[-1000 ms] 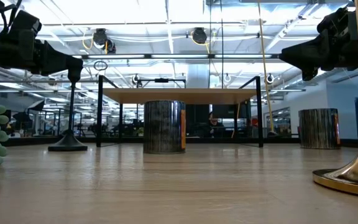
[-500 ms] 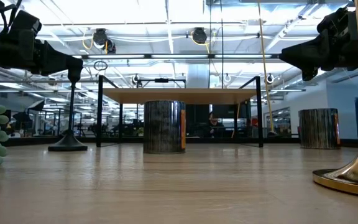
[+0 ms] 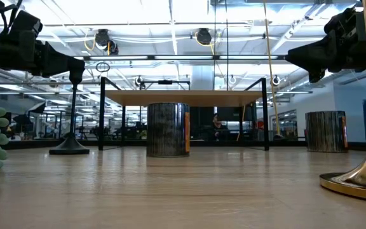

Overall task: Pick & Place candle stick holders
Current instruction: Put the right orange scented candle on the shelf

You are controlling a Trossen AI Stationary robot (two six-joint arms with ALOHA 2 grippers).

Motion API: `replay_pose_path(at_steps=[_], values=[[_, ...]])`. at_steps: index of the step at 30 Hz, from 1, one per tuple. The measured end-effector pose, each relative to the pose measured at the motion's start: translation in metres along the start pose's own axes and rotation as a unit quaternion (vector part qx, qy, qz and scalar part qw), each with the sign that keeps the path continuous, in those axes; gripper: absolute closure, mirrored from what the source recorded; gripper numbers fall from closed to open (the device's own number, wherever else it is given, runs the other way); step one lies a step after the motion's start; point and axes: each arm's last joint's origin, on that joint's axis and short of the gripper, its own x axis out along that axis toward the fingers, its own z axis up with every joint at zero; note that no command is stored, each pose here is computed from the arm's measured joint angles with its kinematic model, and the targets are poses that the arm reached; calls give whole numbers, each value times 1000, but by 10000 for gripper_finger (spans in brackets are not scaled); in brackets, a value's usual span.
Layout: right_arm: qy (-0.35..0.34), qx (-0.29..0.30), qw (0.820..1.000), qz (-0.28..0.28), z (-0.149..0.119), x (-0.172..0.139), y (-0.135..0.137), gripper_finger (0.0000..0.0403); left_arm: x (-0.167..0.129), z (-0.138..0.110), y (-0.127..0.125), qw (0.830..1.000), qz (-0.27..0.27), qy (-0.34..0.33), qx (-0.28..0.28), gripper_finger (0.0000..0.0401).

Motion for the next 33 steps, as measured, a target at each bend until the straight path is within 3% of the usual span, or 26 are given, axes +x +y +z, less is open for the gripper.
replay_pose_path(at_steps=[12, 19, 33], values=[[0, 0, 1000, 0, 0, 0, 0, 314, 0, 1, 0, 1000, 3, -8, -4, 354], [0, 0, 1000, 0, 0, 0, 0, 314, 0, 5, 0, 999, -3, -25, 33, 354], [-4, -10, 1000, 0, 1, 0, 0, 314, 0, 1, -1, 1000, -11, -5, -2, 354]])
